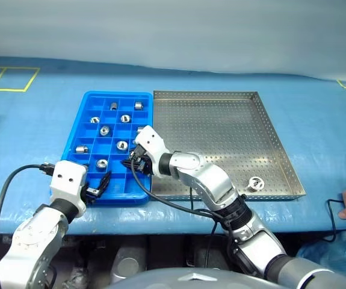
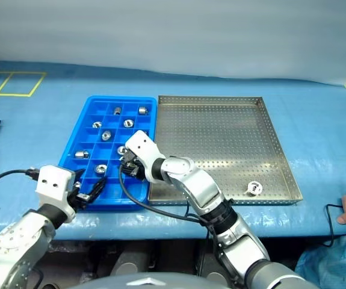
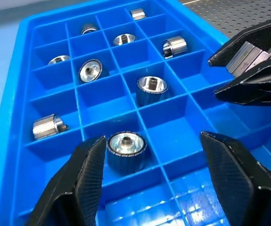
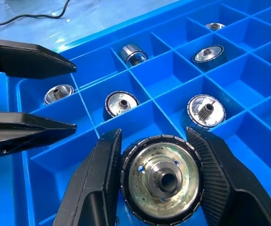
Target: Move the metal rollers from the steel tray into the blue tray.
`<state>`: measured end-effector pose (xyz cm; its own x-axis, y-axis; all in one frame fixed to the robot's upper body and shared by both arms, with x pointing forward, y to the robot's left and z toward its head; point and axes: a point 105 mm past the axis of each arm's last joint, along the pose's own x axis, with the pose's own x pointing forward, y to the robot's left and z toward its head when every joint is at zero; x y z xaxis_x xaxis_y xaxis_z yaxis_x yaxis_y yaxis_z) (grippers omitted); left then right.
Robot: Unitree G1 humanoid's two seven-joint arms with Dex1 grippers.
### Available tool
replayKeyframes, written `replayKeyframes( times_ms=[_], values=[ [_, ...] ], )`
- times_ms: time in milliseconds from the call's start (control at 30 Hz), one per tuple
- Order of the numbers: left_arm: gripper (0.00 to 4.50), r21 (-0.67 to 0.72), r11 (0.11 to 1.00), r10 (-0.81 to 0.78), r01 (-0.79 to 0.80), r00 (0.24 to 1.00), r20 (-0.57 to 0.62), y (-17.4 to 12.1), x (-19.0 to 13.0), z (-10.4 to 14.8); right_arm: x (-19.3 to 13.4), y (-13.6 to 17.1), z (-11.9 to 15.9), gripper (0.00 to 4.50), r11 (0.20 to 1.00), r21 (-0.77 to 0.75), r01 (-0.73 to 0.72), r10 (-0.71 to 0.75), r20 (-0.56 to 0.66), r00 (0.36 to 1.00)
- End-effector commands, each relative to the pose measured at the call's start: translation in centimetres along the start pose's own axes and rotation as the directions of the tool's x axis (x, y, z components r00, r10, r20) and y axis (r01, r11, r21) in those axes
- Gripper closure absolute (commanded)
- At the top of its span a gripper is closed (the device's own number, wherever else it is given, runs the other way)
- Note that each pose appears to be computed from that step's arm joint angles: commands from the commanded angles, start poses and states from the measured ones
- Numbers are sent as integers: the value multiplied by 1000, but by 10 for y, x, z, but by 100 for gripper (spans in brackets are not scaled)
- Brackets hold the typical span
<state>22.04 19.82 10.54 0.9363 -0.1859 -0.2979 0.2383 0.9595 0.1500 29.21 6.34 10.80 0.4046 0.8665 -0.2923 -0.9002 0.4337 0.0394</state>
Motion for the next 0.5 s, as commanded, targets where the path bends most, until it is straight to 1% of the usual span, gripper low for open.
replayKeyframes(
  times_ms=[33,67,133,267,333,400,500],
  values=[
    [104,23,1000,20,-21,999,48,0,-4,12,3,2,3,196,999,-43,-13,13,11,1000],
    [104,23,1000,20,-21,999,49,-1,-4,12,3,1,0,173,999,-53,-9,9,3,1000],
    [104,21,1000,20,-21,999,49,-1,-3,12,2,2,5,112,997,-76,-1,3,31,1000],
    [104,12,1000,-3,2,998,59,-5,0,14,-8,-6,19,112,996,-70,50,-43,99,994],
    [104,-6,999,-48,49,995,93,-13,6,20,-19,-16,24,112,993,-67,97,-89,122,989],
    [104,-27,994,-106,110,985,140,-25,15,30,-34,-31,23,112,983,-77,170,-161,112,981],
    [104,-33,982,-180,188,967,179,-40,29,40,-61,-55,13,112,956,-87,282,-277,60,959]
  ],
)
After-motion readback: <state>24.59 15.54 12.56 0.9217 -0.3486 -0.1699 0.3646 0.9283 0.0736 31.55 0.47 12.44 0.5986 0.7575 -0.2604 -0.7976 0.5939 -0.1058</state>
